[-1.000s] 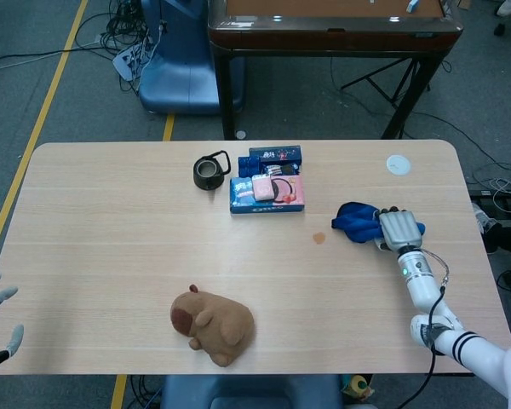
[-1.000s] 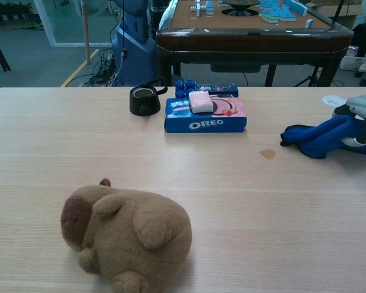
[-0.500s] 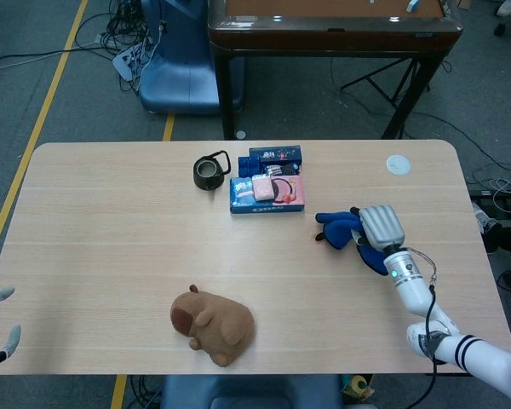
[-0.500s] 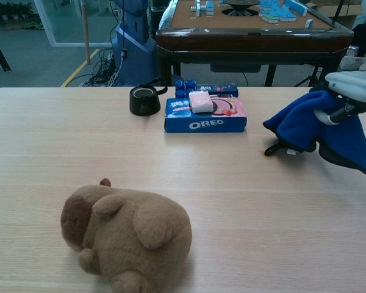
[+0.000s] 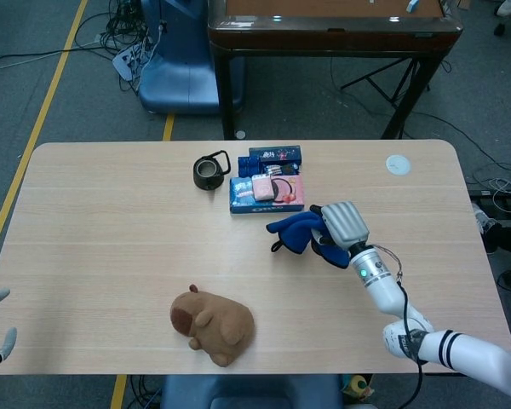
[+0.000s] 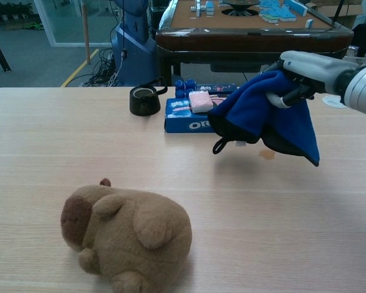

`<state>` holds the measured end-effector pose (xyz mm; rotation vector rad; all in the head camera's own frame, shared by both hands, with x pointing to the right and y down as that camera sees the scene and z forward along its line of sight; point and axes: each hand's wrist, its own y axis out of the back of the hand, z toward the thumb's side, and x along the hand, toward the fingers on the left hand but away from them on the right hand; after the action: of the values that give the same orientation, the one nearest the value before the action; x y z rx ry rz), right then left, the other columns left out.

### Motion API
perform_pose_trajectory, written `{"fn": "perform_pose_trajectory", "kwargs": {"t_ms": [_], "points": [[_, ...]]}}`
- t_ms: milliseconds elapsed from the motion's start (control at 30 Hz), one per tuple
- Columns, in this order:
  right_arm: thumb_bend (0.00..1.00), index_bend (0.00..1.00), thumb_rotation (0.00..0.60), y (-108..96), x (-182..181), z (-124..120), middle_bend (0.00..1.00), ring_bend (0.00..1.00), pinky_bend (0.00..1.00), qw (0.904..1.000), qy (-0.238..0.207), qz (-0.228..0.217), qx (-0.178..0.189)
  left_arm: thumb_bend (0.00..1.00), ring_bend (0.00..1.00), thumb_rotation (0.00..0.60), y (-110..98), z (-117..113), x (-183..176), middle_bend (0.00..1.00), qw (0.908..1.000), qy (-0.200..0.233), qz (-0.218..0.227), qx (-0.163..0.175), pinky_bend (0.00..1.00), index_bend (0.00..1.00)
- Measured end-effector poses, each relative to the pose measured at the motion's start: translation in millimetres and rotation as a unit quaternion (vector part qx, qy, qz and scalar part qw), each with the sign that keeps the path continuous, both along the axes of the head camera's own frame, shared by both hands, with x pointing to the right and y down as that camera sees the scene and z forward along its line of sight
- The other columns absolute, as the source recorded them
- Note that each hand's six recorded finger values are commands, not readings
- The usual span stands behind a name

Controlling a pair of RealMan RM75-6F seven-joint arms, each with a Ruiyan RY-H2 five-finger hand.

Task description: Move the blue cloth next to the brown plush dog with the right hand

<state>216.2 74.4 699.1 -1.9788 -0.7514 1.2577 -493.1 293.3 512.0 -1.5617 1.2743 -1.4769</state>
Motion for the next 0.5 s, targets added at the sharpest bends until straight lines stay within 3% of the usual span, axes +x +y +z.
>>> {"fn": "perform_pose_trajectory", "kwargs": {"t_ms": [233, 500], "points": [[0.68, 0.70, 0.600, 7, 4, 39, 0.61, 0.56, 0.79, 0.9975, 0.068, -0.017, -0.013, 0.36, 0.04, 0.600, 1, 1, 0, 0.05, 1.0000, 0.004, 0.000, -0.003, 0.02, 0.21], [0.66, 0.70, 0.600, 17, 15, 63, 0.60, 0.55, 0.78, 0.9918, 0.120, -0.034, -0.030, 0.36, 0.04, 0.600, 1, 3, 0, 0.05, 1.0000, 0.005, 0.001, -0.006, 0.02, 0.21]]}}
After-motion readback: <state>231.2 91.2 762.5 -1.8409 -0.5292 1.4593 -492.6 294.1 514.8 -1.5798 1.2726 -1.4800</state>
